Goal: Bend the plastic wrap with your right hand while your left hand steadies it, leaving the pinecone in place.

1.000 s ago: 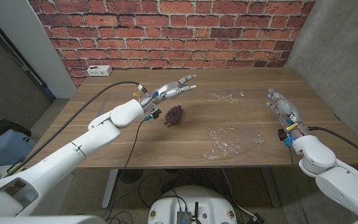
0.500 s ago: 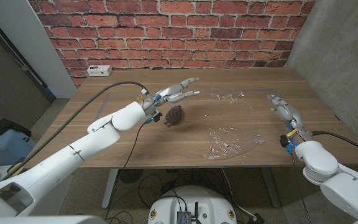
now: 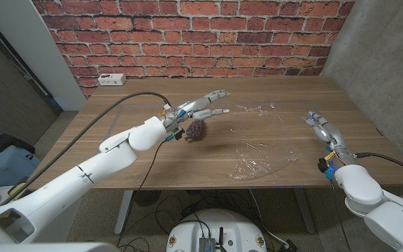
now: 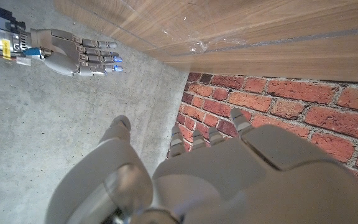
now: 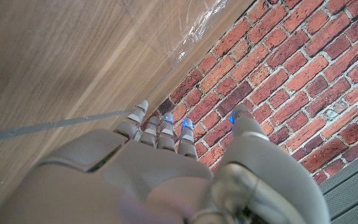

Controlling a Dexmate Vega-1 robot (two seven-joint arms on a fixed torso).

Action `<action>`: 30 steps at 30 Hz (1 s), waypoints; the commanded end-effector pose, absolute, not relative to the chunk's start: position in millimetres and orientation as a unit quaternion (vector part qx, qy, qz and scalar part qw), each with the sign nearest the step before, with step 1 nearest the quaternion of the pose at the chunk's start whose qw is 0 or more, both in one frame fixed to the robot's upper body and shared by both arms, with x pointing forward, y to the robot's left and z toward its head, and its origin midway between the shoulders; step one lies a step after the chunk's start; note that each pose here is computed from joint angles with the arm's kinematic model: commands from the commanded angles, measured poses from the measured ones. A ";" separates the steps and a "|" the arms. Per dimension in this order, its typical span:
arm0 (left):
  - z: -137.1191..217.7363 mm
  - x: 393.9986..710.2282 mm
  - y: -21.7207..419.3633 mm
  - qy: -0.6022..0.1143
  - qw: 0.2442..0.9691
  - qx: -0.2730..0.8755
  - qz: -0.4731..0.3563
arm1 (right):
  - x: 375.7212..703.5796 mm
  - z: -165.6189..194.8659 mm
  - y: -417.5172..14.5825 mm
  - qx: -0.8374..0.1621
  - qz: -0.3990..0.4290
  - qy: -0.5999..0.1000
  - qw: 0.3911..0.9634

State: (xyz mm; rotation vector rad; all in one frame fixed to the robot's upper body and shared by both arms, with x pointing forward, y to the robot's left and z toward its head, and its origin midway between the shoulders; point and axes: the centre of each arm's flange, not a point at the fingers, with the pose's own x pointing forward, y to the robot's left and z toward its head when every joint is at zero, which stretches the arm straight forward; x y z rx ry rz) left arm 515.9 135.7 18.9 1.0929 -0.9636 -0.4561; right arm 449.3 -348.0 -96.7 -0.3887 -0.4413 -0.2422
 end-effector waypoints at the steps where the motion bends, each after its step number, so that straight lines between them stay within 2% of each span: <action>1: 13.1 505.5 125.1 -0.445 0.693 0.533 -0.192 | 431.0 -102.7 -342.9 -0.242 -0.152 -0.191 0.939; 10: 9.2 497.4 114.6 -0.465 0.669 0.552 -0.177 | 422.1 -107.1 -336.9 -0.272 -0.196 -0.161 0.928; 18: 7.8 495.9 108.2 -0.446 0.663 0.569 -0.194 | 421.3 -111.6 -337.0 -0.287 -0.181 -0.153 0.928; 30: -5.3 487.1 96.1 -0.449 0.635 0.604 -0.177 | 419.6 -121.7 -338.9 -0.303 -0.194 -0.132 0.923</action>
